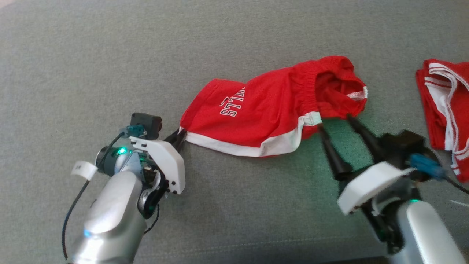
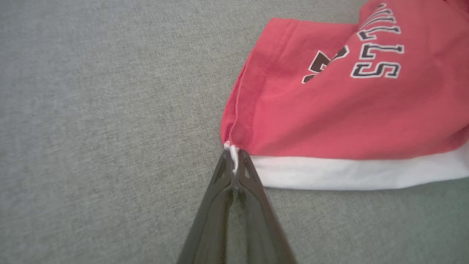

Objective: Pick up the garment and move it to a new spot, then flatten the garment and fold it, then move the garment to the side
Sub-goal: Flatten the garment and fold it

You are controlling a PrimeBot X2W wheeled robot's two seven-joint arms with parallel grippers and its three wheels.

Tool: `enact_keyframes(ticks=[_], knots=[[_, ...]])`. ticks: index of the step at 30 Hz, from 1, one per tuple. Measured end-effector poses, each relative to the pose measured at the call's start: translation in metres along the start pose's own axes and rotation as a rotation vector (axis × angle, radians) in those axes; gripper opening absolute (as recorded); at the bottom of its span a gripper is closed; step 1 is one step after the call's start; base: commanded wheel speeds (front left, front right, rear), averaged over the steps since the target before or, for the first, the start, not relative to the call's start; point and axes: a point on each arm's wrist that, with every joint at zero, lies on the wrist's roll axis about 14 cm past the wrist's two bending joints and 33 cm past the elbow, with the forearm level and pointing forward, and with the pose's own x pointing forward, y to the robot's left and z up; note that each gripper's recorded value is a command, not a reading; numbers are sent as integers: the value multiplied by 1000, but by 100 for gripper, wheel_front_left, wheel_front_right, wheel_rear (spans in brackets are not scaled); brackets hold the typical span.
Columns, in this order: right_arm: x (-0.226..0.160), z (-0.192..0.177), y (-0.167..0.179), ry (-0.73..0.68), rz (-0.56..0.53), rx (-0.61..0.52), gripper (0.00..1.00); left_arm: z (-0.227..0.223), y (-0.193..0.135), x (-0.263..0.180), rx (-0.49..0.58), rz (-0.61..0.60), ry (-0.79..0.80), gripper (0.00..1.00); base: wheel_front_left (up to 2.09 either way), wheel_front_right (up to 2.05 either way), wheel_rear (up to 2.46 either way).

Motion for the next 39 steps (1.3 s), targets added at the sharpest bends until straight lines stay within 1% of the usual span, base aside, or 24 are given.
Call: enact_keyframes(ticks=[4,8,11,18,22,23,24,25,26,31,34,39], knots=[[11,-12,25,71,89,-15,100,0,0,0,4,1,-5,0,0,0,0],[19,-27,35,138,132,-28,100,0,0,-1,-8,4,-15,0,0,0,0],[25,-31,35,157,136,-39,100,0,0,-1,-12,6,-22,0,0,0,0],[35,-38,23,183,106,-64,100,0,1,1,-6,4,-30,0,0,0,0],[37,-55,20,237,101,-58,100,-2,2,4,-9,4,-31,0,0,0,0],[38,-58,20,246,100,-59,56,-2,3,4,-9,4,-31,0,0,0,0],[40,-58,20,248,100,-62,42,-1,3,5,-10,4,-31,0,0,0,0],[42,-57,19,246,99,-63,12,0,4,5,-9,5,-36,0,0,0,0],[44,-55,18,243,98,-63,0,1,4,5,-8,5,-42,0,0,0,0],[48,-51,14,221,81,-37,0,5,5,6,-7,8,-67,0,0,0,0],[49,-44,13,183,73,-7,0,9,7,5,-7,20,-92,0,0,0,0],[40,-25,8,96,49,40,0,27,8,-5,-12,47,-196,0,0,0,0]])
